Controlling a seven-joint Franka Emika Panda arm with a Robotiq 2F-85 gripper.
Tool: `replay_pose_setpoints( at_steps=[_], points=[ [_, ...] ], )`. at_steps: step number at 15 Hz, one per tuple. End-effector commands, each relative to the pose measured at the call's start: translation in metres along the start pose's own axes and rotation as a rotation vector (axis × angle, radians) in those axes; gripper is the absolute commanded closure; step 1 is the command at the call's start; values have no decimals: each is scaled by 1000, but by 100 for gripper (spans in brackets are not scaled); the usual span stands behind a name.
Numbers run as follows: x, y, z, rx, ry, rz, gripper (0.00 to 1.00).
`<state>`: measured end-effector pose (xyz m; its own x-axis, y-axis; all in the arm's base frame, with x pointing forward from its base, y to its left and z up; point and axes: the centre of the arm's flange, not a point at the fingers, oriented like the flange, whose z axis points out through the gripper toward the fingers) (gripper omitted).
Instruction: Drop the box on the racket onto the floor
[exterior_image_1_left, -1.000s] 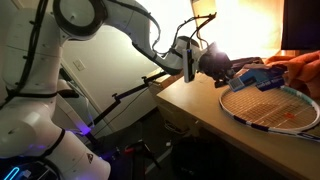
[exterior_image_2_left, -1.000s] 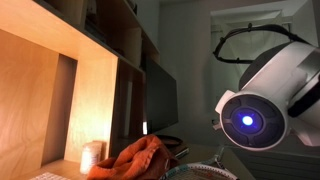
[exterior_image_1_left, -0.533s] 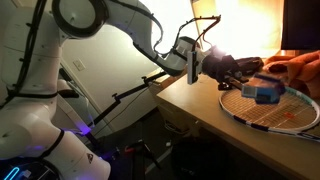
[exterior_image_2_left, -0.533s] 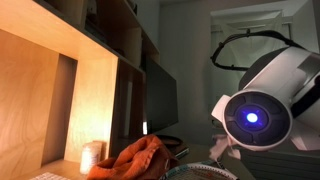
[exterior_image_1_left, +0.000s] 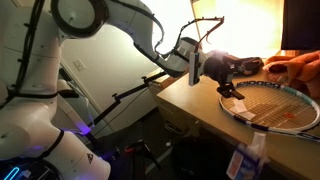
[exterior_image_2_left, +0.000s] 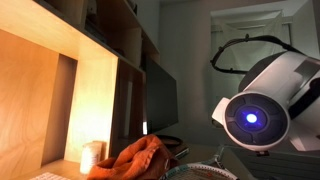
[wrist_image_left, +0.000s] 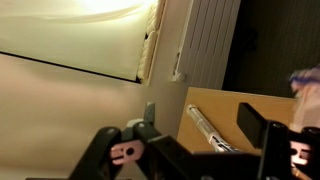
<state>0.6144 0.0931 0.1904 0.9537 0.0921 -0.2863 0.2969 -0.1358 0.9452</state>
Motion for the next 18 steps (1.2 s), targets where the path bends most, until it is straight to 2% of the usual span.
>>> replay_pose_setpoints(
  at_steps=[1,5,8,10,18],
  points=[
    [-2,1,6,31,33,-30,0],
    [1,-4,8,64,68,-39,0],
    [4,-12,7,127,152,-45,0],
    [7,-18,5,201,271,-33,0],
    [11,-42,15,370,739,-34,0]
  ],
)
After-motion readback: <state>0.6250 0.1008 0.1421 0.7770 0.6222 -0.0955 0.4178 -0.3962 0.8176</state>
